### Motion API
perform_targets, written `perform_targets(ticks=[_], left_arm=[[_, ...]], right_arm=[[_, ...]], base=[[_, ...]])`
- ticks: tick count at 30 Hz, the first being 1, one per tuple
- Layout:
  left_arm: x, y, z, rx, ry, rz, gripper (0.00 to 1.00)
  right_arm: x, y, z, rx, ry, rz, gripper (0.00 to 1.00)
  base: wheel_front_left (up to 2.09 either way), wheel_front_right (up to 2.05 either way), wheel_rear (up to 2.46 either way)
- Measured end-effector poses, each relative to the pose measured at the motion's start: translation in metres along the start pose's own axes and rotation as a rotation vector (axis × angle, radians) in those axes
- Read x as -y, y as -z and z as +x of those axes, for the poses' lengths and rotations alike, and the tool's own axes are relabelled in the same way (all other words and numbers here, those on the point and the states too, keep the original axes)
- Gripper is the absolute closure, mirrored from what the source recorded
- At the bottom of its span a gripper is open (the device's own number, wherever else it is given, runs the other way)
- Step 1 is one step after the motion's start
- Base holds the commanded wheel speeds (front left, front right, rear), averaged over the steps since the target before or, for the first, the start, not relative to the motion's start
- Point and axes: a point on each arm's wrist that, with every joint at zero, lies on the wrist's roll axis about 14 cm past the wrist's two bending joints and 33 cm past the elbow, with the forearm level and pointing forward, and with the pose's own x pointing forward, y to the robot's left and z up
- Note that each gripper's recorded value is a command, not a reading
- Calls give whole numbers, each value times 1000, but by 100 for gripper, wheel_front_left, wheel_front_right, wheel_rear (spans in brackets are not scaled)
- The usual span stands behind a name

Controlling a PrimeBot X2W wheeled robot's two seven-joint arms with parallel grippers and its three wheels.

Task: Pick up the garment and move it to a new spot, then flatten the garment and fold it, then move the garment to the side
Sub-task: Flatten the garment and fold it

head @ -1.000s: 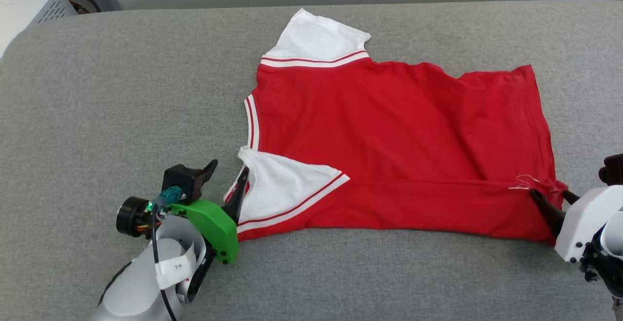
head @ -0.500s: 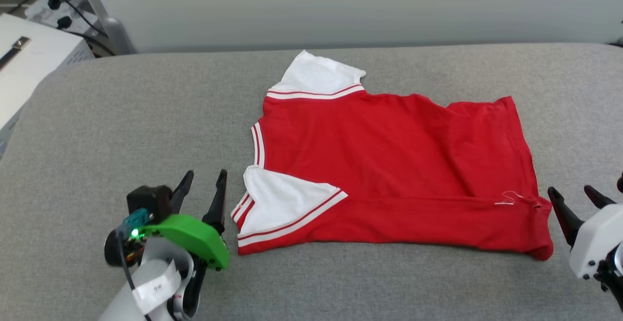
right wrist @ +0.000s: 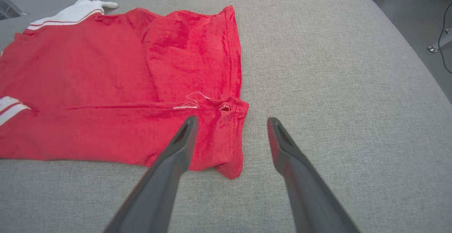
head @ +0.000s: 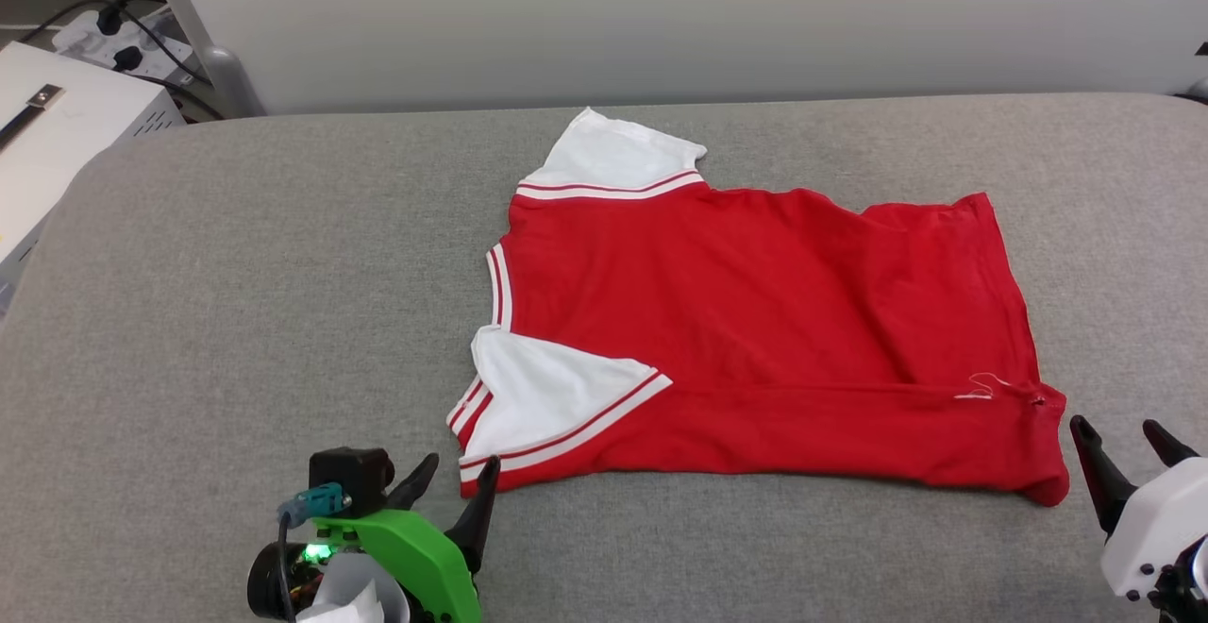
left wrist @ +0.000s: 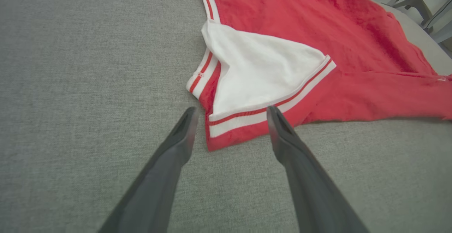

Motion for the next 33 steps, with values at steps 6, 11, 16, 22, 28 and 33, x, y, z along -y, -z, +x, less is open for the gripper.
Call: perform_targets(ticks=[6, 11, 16, 22, 28, 33], left_arm=[[-6, 19, 7, -99, -30, -1, 0], [-20, 32, 18, -154, -78, -9, 0], [-28, 35, 31, -175, -101, -8, 0], [-29, 48, 36, -259, -90, 13, 100], [-20, 46, 33, -234, -59, 8, 100], [-18, 37, 25, -173, -63, -1, 100]], right_arm=[[-4, 7, 4, -18, 2, 19, 0], [-1, 12, 9, -39, 19, 27, 0], [3, 20, 10, -62, 34, 36, 0], [3, 25, 11, -72, 40, 42, 0], [6, 28, 13, -99, 45, -5, 0], [5, 40, 17, -156, 42, -8, 0]], base=[[0, 0, 0], [0, 0, 0], [0, 0, 0], [0, 0, 0], [0, 0, 0], [0, 0, 0]])
